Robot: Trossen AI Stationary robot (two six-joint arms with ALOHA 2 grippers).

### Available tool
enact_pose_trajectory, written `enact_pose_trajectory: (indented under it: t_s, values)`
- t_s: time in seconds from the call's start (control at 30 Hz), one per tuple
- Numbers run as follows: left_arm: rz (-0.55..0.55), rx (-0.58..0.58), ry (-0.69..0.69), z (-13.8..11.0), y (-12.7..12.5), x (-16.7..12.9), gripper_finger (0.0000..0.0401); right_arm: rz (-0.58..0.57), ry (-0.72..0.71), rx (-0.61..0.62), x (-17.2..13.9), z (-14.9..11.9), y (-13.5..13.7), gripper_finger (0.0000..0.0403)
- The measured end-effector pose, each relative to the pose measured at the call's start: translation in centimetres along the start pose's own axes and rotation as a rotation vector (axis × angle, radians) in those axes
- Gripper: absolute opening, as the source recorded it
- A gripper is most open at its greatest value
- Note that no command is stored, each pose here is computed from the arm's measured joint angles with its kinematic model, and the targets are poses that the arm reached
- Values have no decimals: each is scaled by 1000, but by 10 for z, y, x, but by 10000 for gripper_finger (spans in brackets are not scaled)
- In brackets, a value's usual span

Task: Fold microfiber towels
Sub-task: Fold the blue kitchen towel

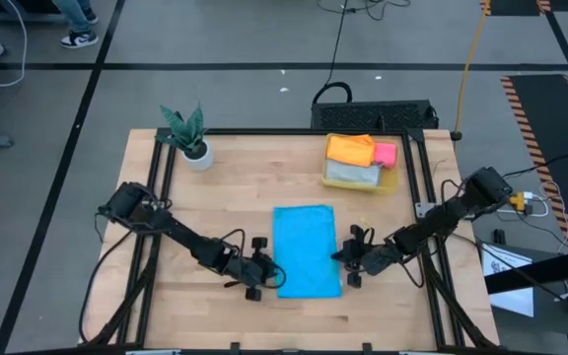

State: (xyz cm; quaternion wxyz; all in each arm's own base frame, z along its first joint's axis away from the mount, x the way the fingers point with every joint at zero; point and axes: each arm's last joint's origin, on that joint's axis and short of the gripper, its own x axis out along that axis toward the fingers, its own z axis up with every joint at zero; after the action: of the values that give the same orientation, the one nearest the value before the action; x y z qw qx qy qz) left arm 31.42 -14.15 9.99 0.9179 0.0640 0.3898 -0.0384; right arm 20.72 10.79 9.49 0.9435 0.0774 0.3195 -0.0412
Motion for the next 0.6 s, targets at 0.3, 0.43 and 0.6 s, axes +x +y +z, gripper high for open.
enact_pose_trajectory:
  t_s: [0.3,0.43,0.6]
  values:
    - [-65,13,-132,26,-4,-32,92,80,-122,-12,-10,10,15,0]
    - [-202,12,-184,28,-11,-23,92,160,-147,-39,-10,13,21,0]
    - [-311,-6,-124,14,-25,-12,92,210,-130,-43,-4,8,23,0]
